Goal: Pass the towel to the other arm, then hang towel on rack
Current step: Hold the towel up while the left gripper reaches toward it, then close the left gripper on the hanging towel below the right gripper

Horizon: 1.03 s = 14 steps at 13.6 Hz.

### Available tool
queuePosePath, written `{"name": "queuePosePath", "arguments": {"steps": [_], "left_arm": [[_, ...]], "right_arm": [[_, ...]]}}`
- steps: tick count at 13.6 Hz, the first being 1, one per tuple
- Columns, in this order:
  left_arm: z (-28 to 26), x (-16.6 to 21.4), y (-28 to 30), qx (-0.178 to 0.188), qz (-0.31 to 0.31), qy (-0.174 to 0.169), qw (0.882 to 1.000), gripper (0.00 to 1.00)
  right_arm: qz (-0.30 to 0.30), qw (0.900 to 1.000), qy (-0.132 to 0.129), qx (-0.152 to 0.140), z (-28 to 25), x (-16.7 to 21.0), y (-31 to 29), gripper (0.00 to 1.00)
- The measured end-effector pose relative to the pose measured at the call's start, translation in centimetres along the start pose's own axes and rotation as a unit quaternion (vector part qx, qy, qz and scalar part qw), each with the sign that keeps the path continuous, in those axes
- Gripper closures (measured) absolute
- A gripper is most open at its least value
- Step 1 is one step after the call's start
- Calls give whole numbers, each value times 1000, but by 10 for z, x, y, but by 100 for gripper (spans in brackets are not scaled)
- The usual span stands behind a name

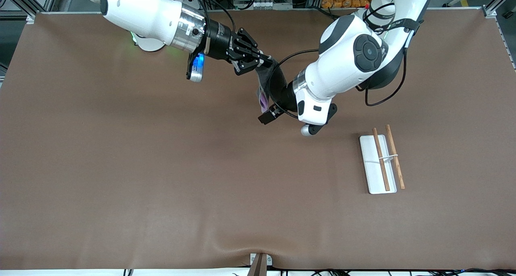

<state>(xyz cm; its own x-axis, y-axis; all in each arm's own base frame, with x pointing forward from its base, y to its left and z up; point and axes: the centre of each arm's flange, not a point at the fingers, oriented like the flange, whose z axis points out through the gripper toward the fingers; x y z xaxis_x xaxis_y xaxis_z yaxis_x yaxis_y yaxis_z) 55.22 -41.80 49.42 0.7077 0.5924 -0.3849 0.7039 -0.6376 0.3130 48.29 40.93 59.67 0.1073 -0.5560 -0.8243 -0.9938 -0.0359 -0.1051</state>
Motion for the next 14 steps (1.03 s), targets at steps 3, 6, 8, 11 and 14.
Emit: {"name": "queuePosePath", "arguments": {"steps": [3, 6, 8, 11, 14], "left_arm": [[3, 1, -3, 11, -2, -3, 1000, 21], [7, 0, -4, 19, -4, -6, 1000, 28], [11, -3, -4, 22, -5, -8, 1000, 32], [18, -8, -7, 38, -7, -14, 999, 36], [26, -14, -9, 51, -5, -19, 999, 38]], "right_arm": [[2, 1000, -1, 0, -1, -1, -1, 98], [3, 1000, 0, 0, 0, 0, -1, 98], [3, 1000, 0, -1, 0, 0, -1, 98], [4, 1000, 0, -1, 1, 0, -1, 98], [6, 1000, 1, -2, 2, 2, -2, 98]]}}
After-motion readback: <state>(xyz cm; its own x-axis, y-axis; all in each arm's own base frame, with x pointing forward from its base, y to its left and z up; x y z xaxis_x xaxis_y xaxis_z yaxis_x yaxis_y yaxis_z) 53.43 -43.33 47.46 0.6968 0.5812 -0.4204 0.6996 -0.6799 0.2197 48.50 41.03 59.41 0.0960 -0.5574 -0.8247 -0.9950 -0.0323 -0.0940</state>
